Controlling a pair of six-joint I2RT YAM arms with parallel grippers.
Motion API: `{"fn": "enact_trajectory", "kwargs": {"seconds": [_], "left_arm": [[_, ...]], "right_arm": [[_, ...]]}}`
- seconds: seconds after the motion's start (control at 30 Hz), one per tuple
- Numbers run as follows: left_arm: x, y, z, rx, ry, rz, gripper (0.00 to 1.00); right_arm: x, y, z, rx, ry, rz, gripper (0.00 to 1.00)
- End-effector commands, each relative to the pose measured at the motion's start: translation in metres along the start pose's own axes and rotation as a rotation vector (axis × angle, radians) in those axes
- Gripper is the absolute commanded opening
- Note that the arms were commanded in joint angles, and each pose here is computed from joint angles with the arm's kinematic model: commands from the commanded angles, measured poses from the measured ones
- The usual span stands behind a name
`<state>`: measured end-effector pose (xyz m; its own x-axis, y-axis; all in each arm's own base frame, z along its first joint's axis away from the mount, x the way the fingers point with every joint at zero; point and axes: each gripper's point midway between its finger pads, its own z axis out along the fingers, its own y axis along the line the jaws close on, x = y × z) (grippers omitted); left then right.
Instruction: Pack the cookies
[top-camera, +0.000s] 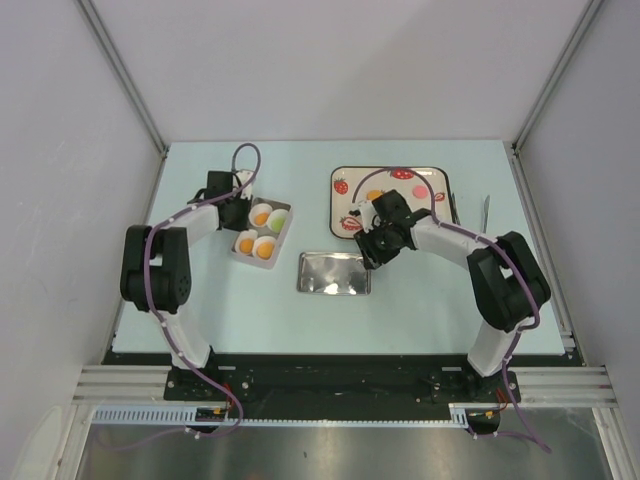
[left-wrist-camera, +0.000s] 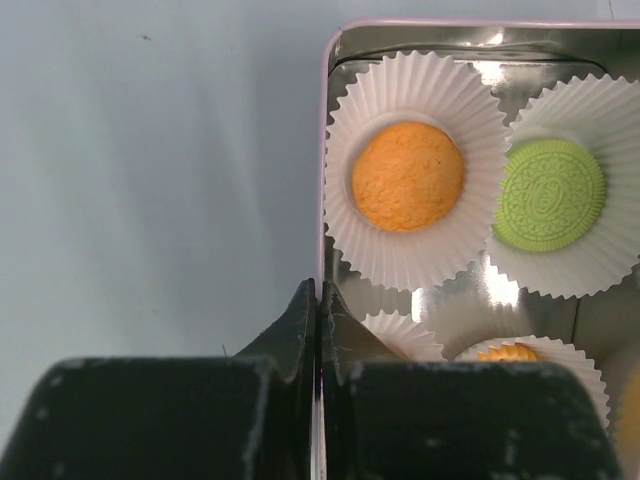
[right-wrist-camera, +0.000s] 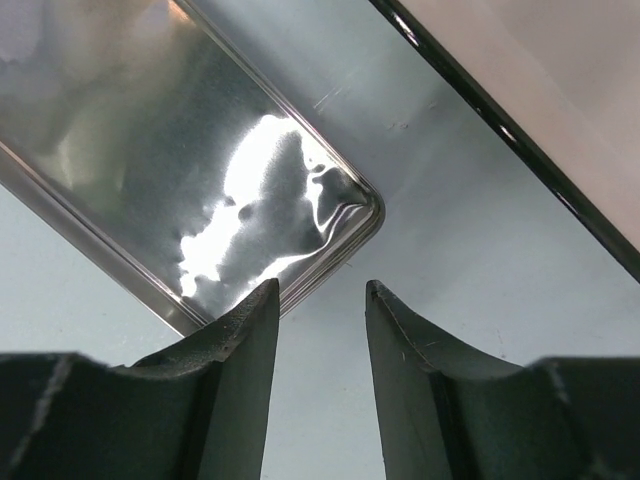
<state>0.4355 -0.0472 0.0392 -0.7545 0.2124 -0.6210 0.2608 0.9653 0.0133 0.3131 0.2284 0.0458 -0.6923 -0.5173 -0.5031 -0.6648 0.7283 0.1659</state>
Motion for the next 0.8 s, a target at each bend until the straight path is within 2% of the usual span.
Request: {"fn": "enact_trajectory", "kwargs": {"seconds": [0.0, 0.3, 0.6, 0.77], "left_arm": [[-0.012, -0.003, -0.019, -0.018, -0.05, -0.022, 0.0], [0.004, -0.011, -0.029, -0.022, -0.055, -0.039, 0.0], [0.016, -0.019, -0.051, -0.013, -0.076, -0.054, 0.0], [0.026, -0.037, -0.057, 0.046, -0.053, -0.055, 0.0]], "right_arm": [[-0.012, -0.001, 0.007, 0.005, -0.022, 0.008, 0.45], [-0.004, -0.005, 0.022, 0.014, 0.009, 0.018, 0.44], [0.006, -0.01, 0.027, 0.031, 0.052, 0.032, 0.27], [0.009, -0.025, 0.019, 0.059, 0.058, 0.053, 0.16]]}}
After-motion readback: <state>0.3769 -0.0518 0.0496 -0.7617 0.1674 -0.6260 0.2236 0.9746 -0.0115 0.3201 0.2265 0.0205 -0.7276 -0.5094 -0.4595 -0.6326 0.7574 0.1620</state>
